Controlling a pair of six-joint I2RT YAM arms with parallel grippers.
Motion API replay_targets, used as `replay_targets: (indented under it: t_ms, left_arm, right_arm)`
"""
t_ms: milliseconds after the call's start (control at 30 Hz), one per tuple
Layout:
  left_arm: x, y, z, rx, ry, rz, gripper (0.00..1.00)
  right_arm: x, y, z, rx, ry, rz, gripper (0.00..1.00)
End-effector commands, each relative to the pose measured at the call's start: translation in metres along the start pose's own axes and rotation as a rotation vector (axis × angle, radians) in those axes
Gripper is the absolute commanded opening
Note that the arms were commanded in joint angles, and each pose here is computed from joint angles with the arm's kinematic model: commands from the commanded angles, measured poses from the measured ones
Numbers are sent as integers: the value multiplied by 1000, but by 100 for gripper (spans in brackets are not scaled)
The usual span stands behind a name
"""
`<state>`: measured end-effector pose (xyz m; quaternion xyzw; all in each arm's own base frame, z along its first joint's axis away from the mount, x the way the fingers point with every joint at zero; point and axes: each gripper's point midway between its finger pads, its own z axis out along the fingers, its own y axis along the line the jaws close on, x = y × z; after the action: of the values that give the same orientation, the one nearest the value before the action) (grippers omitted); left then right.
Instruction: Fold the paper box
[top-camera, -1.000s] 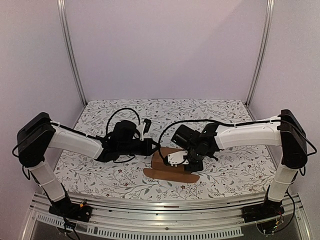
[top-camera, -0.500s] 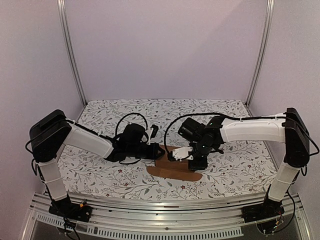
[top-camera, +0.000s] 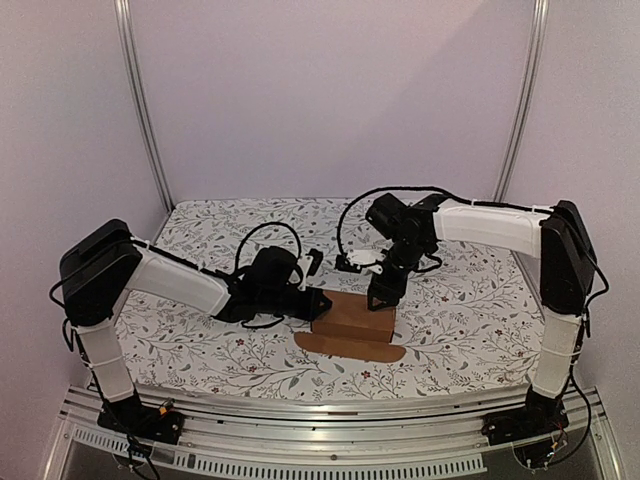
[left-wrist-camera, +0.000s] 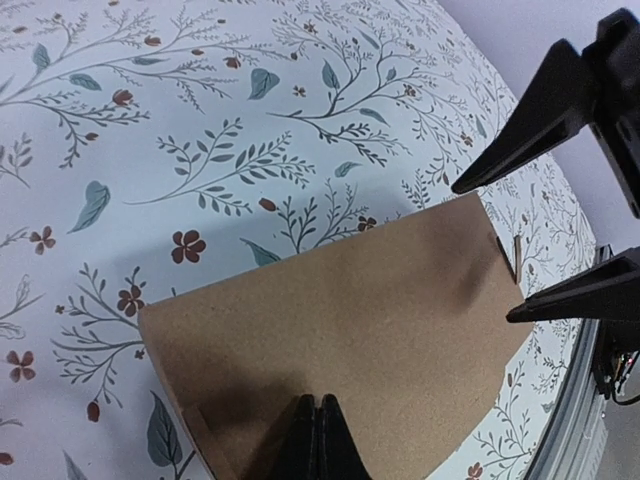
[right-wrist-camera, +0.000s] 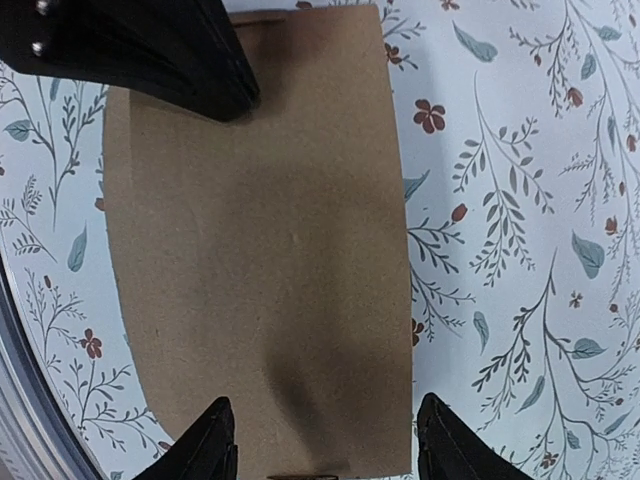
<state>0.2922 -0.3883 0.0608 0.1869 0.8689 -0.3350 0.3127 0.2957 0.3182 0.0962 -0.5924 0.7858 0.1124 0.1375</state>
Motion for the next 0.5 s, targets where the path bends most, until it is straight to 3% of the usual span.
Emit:
replay_targets:
  t_ms: [0,200,367,467]
  left_arm:
    - [20,12,-3,-72,82,37,0]
    - [1,2,-16,-67,32,61,1]
    - [-22,13,-68,-176,-80,40,27]
    - [-7,34,-98,-257,-89,13,33]
  right_arm:
    - [22,9,23,-73,66,31,59]
    - [52,9,53,-64,157,50,56]
    - [69,12,64,-84,186,75,55]
    - [61,3,48,-79,134,104,61]
